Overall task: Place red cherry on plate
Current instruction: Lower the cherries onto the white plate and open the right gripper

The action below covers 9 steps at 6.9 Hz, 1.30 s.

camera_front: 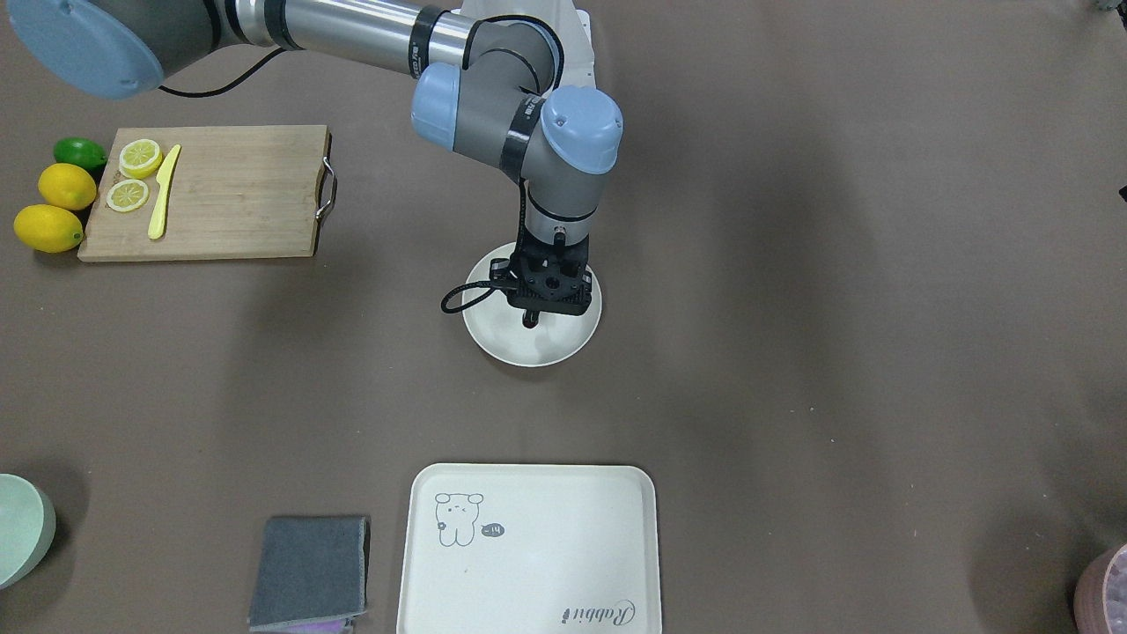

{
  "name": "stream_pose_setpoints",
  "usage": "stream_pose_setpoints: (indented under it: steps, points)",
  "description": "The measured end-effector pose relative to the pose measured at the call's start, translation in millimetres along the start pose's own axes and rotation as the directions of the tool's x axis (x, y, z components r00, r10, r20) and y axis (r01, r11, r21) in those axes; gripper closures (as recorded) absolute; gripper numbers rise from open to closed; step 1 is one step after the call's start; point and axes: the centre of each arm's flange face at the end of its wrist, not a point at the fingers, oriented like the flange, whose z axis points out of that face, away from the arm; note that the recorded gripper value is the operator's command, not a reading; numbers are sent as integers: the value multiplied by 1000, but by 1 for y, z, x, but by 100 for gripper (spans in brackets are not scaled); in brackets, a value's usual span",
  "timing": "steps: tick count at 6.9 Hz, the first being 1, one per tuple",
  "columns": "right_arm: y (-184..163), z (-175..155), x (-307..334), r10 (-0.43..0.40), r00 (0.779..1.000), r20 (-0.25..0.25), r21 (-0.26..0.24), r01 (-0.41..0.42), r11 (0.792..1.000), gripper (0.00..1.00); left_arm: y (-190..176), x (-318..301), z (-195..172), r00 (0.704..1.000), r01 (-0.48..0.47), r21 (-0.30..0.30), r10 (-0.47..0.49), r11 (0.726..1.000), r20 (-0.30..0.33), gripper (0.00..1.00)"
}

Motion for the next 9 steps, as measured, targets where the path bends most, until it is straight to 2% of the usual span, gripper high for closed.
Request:
stream_pose_setpoints:
  steps: [1,2,3,4,6,8,9]
  points:
    - [11,7,-3,-14,1000,-1,6,14,1000,100,0,1,0,1000,0,0,0,1000,0,2]
    - [21,15,-4,-26,1000,2,13,26,1000,84,0,2,-1,1000,1,1,-1,1000,-3,2]
    - [27,18,-4,-27,1000,13,18,26,999,15,1,4,-2,1000,5,4,-5,1000,-6,2]
    - [30,18,-5,-17,1000,22,21,16,1000,0,1,6,-4,1000,7,7,-7,1000,-9,2]
    - [32,-1,-2,-5,999,42,27,4,1000,0,2,10,-6,1000,10,11,-10,1000,-13,2]
    - [26,-66,34,-5,999,53,20,4,1000,0,2,9,-6,1000,11,12,-11,1000,-9,2]
    - [14,-101,84,-16,997,72,2,16,1000,0,2,10,-6,1000,10,13,-10,1000,-8,2]
